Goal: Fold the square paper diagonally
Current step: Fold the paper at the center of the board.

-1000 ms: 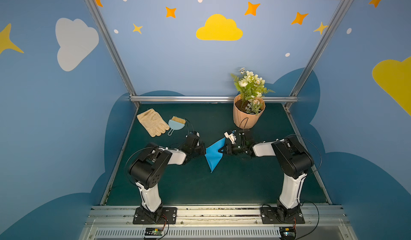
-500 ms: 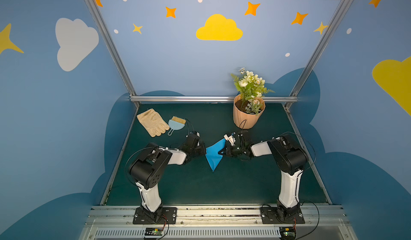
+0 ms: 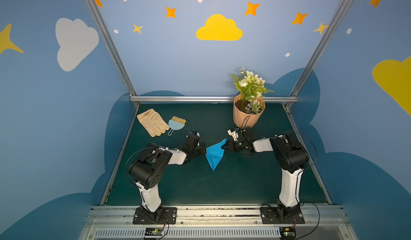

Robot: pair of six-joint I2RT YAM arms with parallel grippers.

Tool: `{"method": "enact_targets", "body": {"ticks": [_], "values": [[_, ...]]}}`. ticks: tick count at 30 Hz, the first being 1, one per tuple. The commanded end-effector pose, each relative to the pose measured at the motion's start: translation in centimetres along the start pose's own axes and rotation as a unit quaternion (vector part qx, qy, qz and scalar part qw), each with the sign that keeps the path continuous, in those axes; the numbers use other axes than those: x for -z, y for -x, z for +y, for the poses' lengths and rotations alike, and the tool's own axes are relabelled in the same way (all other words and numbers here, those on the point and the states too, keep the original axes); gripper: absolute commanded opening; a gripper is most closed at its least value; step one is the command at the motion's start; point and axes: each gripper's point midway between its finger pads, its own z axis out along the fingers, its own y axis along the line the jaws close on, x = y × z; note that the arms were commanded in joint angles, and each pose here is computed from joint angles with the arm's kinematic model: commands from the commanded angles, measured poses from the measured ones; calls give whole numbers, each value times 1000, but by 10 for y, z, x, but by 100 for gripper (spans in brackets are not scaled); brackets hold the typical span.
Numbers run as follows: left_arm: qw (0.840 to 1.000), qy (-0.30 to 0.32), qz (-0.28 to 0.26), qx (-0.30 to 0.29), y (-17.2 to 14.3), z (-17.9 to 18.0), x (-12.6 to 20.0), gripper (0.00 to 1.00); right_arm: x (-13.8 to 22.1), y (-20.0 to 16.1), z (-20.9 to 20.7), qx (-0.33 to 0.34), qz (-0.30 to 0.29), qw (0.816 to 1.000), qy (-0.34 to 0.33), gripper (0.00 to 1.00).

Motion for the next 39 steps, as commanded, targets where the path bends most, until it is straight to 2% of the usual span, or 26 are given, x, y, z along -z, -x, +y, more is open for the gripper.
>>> {"method": "enact_targets", "body": {"ticks": [1,26,34,39], "values": [[999,21,25,-3,-14,10,0,2,3,3,-30,-7,3,999,-53,2],[999,30,23,-4,-15,13,1,2,22,47,-73,-17,-29,994,-105,2],[999,30,21,-3,-13,13,3,2,44,53,-43,18,-69,994,-83,2],[999,29,21,-5,-13,12,3,2,51,53,-10,37,-91,994,-35,2]]}}
